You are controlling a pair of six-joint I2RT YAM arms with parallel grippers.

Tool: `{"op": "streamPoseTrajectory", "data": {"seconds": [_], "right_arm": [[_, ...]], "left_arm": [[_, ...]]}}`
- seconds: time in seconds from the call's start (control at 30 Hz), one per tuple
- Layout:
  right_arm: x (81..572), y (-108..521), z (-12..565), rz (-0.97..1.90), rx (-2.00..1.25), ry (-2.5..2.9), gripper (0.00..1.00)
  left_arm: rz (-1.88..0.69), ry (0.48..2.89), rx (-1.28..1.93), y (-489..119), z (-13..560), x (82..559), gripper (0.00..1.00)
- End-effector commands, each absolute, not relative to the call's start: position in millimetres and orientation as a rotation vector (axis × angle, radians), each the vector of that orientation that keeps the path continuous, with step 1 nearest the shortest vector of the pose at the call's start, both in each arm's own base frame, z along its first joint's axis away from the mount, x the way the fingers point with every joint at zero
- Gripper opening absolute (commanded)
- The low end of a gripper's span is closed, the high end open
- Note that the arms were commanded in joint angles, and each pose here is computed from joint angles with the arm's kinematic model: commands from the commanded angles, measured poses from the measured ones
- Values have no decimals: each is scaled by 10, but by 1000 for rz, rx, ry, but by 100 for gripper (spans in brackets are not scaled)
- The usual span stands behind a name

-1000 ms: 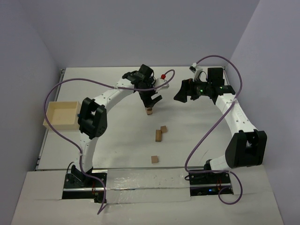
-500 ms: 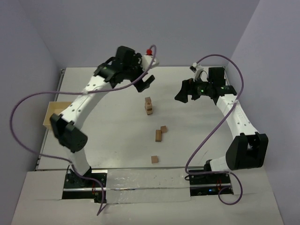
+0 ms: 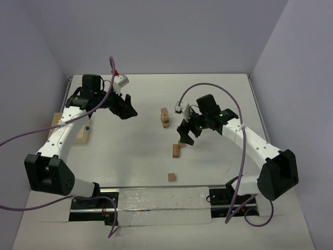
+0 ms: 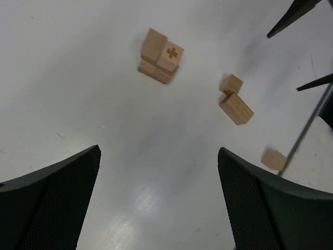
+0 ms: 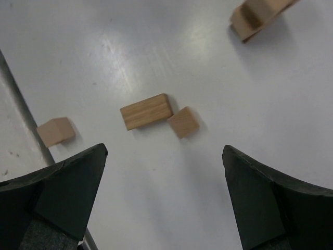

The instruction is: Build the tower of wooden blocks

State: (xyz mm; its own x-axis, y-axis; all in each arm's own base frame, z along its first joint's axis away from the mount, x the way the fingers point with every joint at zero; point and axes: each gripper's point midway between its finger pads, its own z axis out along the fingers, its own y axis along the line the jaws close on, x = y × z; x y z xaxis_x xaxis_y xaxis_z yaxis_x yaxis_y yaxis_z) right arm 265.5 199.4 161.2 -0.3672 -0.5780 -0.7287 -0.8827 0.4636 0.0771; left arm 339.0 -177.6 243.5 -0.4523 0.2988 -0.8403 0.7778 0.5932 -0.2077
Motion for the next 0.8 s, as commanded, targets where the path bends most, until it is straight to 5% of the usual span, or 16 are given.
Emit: {"op": "streamPoseTrajectory", "data": {"seconds": [0.0,0.77], "right_arm": [[2562,2070,1356,533,-1371,2038,100],[2312,2541,654,631,-1691,1913,100]], "left_arm": [[-850,1914,853,-1874,2640,3209,99],[-874,1970,903,-1880,2349,3181,99]]}}
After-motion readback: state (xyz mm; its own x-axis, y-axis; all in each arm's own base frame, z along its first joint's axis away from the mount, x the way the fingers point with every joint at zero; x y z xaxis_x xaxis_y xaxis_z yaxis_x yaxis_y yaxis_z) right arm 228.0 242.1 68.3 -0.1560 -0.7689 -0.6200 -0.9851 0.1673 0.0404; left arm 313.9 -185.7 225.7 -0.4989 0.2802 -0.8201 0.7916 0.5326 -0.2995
